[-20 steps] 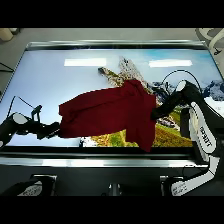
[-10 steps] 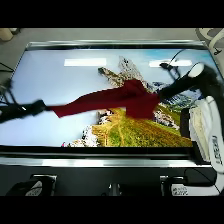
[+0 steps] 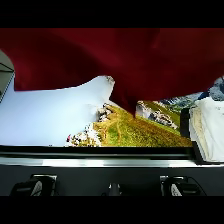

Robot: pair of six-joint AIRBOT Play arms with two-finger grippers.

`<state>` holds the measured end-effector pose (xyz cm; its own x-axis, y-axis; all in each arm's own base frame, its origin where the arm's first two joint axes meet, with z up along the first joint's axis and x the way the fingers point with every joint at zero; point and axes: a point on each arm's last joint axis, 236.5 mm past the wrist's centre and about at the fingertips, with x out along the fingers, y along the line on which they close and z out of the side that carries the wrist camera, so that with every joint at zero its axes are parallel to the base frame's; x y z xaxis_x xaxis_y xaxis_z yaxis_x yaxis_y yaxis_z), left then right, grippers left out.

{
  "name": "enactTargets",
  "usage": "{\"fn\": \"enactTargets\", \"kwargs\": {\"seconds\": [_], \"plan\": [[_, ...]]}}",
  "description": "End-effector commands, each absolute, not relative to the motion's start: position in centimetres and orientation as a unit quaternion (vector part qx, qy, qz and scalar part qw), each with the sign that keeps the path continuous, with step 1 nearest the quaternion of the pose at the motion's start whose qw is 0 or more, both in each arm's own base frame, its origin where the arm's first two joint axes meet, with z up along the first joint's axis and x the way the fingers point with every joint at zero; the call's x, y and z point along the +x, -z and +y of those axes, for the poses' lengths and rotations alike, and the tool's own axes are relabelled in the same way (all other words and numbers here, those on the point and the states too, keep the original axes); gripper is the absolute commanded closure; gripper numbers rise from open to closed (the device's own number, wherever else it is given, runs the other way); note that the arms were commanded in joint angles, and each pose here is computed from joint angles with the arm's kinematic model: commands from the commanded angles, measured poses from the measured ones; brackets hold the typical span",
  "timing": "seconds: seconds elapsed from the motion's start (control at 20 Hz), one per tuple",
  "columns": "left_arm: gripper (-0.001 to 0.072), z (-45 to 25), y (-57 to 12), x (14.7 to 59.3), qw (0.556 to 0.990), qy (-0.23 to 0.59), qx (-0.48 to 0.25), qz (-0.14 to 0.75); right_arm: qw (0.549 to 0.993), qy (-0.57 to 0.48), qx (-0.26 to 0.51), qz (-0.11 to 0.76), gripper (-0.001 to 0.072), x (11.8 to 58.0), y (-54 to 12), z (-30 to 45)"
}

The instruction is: Fold the shirts.

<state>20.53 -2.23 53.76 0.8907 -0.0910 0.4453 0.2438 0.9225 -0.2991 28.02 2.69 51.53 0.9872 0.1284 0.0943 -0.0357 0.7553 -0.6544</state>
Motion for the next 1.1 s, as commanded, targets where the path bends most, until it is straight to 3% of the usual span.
{"fn": "enactTargets", "kwargs": {"seconds": [0.0,0.25,0.35,0.45,0.6,0.7,0.95,1.05], "plan": [[0.0683,-2.7,-55.7,17.3,0.947,0.098,-0.18,-0.249,0.927,0.022,-0.355,-0.121,0.0696,21.7,-55.3,1.2],[0.0683,-2.2,-53.4,20.7,0.959,0.084,-0.19,-0.194,0.931,0.0,-0.359,-0.065,0.0695,23.9,-52.5,1.1],[0.0683,-2.5,-48.6,24.9,0.975,0.079,-0.188,-0.091,0.931,-0.031,-0.362,0.016,0.0695,26.9,-48.3,0.8],[0.0682,-2.9,-40.8,29.8,0.978,0.073,-0.187,0.05,0.918,-0.083,-0.356,0.155,0.0696,30.3,-40.7,0.4],[0.0681,-2.5,-28.3,35.7,0.955,0.057,-0.189,0.223,0.884,-0.158,-0.289,0.331,0.0696,35.6,-28.6,0.7],[0.0681,-2.0,-20.4,38.6,0.931,0.044,-0.195,0.307,0.86,-0.178,-0.256,0.403,0.0696,39.5,-21.1,0.5],[0.0682,-0.9,-8.8,43.3,0.889,0.023,-0.2,0.411,0.864,-0.197,-0.127,0.445,0.0696,48.3,-9.4,3.7],[0.0681,-0.2,-7.0,44.9,0.889,0.011,-0.205,0.409,0.874,-0.201,-0.122,0.425,0.0696,51.1,-7.4,5.5]]}}
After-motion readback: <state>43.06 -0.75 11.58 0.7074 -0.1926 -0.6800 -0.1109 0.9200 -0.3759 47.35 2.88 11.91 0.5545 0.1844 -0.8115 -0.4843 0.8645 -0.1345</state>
